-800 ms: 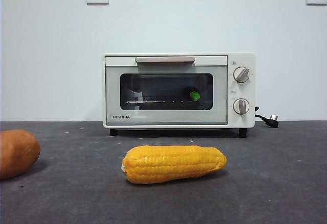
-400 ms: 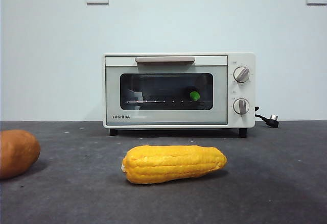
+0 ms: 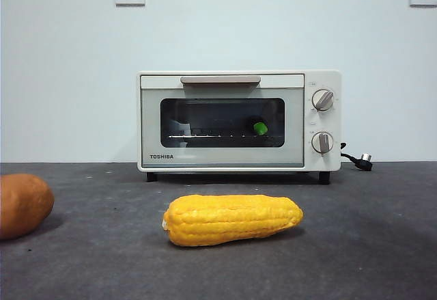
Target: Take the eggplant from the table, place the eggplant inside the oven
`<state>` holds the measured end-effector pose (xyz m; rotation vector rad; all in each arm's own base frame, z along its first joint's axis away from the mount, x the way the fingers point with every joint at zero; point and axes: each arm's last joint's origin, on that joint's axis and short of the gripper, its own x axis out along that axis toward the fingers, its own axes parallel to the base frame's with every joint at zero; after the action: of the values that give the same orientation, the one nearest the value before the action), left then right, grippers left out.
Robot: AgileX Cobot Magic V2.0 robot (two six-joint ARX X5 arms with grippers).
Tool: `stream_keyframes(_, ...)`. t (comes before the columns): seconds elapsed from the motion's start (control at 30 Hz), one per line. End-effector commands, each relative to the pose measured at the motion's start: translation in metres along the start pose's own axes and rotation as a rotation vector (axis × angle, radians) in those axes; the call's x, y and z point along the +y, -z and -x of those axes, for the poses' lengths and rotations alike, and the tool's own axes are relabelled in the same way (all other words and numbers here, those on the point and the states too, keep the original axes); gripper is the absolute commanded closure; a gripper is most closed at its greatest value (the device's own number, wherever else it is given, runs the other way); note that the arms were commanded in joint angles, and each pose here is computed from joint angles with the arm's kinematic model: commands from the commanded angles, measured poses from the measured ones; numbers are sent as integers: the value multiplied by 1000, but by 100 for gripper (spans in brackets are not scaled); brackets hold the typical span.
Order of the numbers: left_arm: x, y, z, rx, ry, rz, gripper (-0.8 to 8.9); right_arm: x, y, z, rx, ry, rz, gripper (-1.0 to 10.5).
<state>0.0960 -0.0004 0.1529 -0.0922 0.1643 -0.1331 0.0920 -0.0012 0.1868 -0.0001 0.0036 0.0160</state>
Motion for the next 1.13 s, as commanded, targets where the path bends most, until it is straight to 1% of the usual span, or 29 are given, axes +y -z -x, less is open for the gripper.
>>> stream_keyframes(0.03, 0, 3, -1, 4, -1, 6, 817, 0, 8, -2, -8, -2, 1, 946)
stream_keyframes(0.27, 0, 3, -1, 4, -1, 7, 817, 0, 25, -5, 45, -3, -1, 946)
stream_keyframes(0.47, 0, 3, -1, 4, -1, 7, 818, 0, 27, -5, 68, -3, -2, 946)
stream_keyframes(0.67, 0, 3, -1, 4, -1, 6, 817, 0, 37, -4, 174, -3, -9, 946)
stream_keyframes(0.9, 0, 3, -1, 4, -1, 6, 817, 0, 36, -4, 170, -11, -10, 946)
stream_keyframes(1.0, 0, 3, -1, 4, -1, 6, 817, 0, 36, -4, 170, -8, -29, 946)
stream_keyframes(1.13, 0, 3, -1, 4, -1, 6, 817, 0, 36, -4, 170, -7, -30, 946)
